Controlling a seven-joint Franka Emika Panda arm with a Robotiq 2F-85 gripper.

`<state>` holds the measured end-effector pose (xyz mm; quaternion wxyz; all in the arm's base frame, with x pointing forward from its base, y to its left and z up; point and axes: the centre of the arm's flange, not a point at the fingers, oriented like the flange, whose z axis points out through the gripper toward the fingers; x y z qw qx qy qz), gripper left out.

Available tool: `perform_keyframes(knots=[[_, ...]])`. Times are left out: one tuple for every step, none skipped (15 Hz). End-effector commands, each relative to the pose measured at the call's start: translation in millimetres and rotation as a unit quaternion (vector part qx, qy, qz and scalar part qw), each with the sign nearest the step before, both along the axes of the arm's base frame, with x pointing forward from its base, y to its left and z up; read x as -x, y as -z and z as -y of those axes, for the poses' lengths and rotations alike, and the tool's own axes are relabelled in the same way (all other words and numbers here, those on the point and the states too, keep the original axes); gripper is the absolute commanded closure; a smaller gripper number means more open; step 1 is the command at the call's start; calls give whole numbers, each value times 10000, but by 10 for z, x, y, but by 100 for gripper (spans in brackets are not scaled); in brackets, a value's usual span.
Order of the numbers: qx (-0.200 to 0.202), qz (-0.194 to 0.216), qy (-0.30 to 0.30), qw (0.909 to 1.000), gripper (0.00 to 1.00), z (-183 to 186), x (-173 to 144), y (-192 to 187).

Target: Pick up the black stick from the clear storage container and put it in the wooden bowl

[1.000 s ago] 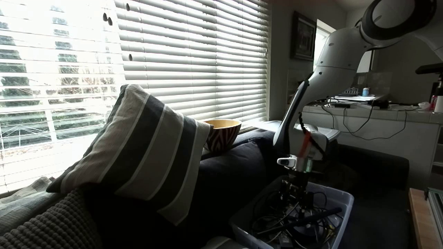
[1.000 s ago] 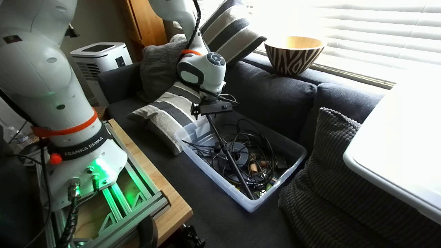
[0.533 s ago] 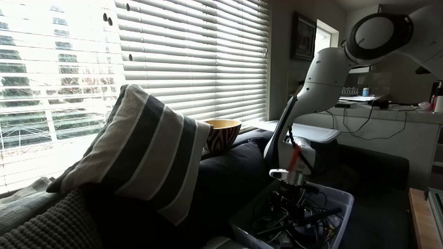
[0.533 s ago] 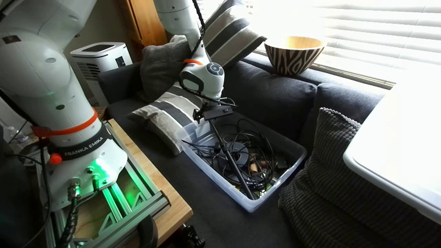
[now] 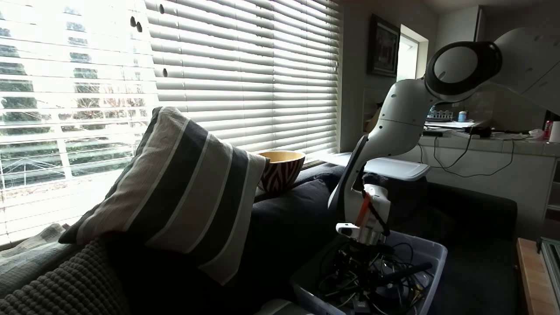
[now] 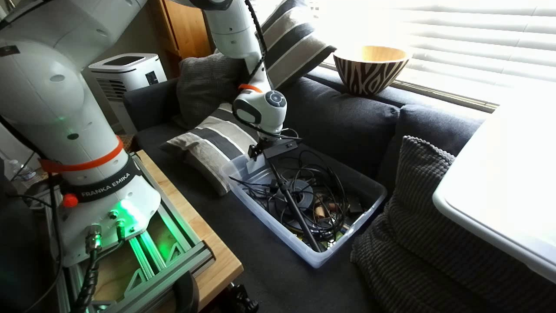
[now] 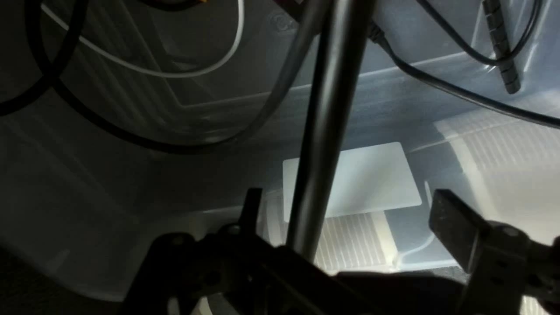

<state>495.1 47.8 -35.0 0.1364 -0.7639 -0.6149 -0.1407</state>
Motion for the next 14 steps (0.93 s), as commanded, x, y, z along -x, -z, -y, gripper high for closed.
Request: perform_keyframes(knots=[[25, 185, -113, 9998, 32, 0, 9, 225], [23, 193, -121, 9997, 42, 4, 3, 242], [24, 205, -130, 9997, 50, 4, 3, 253], [17, 206, -142, 9997, 58, 5, -2, 267], [29, 213, -151, 9997, 65, 6, -6, 282], [38, 222, -163, 9996, 72, 4, -2, 275], [46, 231, -162, 9996, 81, 4, -3, 265], [65, 238, -153, 9996, 88, 2, 6, 232], [90, 229, -150, 9996, 96, 0, 16, 197], [123, 229, -126, 9996, 98, -2, 30, 150], [147, 239, -113, 9995, 94, -5, 41, 105], [165, 231, -100, 9995, 94, -5, 52, 61], [175, 233, -70, 9996, 94, 3, 57, 5], [172, 224, -38, 9996, 94, 12, 70, -74]])
